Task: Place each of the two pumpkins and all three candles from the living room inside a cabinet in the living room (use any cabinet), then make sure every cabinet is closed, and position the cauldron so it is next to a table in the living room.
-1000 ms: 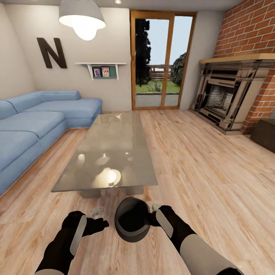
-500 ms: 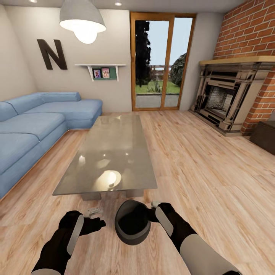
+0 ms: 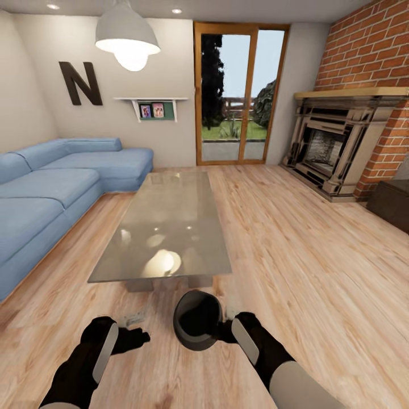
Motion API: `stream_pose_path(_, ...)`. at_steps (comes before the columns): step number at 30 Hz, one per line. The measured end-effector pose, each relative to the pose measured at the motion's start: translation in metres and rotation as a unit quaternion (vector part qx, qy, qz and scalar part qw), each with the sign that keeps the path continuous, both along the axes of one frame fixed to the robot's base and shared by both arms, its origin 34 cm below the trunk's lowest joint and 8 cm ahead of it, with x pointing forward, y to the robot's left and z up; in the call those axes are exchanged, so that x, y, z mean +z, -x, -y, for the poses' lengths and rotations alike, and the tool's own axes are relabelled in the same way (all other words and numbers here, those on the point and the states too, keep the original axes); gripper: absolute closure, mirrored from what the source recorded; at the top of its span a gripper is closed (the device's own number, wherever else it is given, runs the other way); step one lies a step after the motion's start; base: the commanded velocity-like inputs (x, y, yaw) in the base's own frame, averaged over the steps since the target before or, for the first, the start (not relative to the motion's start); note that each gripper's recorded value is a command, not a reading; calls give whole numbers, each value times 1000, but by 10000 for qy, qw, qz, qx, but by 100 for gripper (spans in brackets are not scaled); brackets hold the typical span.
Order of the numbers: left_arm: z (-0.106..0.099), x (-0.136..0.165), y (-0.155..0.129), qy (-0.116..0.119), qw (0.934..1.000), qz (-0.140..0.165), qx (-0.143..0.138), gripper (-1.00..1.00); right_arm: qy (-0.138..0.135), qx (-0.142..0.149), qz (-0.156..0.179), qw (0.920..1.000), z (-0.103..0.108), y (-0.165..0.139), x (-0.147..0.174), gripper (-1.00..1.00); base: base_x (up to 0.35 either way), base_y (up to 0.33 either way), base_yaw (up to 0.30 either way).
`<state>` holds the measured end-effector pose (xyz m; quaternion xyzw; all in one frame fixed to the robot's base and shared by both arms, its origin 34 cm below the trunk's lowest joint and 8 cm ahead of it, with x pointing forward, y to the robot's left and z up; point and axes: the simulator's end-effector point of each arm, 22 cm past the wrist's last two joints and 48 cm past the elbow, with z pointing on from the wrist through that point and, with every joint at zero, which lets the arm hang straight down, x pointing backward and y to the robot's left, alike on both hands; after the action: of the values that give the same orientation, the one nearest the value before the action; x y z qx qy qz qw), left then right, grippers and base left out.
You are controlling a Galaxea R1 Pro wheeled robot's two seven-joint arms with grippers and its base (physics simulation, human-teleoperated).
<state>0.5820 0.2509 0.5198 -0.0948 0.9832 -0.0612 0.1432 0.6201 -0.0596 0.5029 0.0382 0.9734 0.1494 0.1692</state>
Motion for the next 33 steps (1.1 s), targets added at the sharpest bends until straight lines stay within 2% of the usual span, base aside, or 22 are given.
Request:
stream_pose_path(4,-10,1,8,-83,9999,-109,12,-100,16,4,-209,9998,1,26,-11,-100,-326,0,0)
stream_pose_path(10,-16,2,18,-126,9995,-293,20,-100,13,1,-273,9996,1,31,-4,-100,-328,0,0)
stream_pose_path(13,-28,-6,31,-204,9985,-515,41,-100,7,-17,-329,9995,1,34,-1,-100,-328,0,0)
stream_pose_path(19,-33,-31,67,-239,9945,-1016,61,-100,62,-18,-715,9974,4,79,-18,-100,-174,0,0)
stream_pose_path(23,-34,-44,80,-292,9938,-1069,98,-100,117,-132,-734,9971,8,96,-25,-100,-23,0,0)
stream_pose_path(24,-34,-57,94,-322,9929,-1142,122,-100,207,-218,-878,9957,15,116,-40,-100,-4,0,0)
stream_pose_path(27,-35,-67,106,-362,9926,-1146,164,-100,399,-321,-1041,9932,28,143,-56,-100,-2,0,0)
stream_pose_path(33,-40,-91,144,-607,9914,-1158,115,-100,886,-666,-1023,9886,65,190,-82,-100,0,0,0)
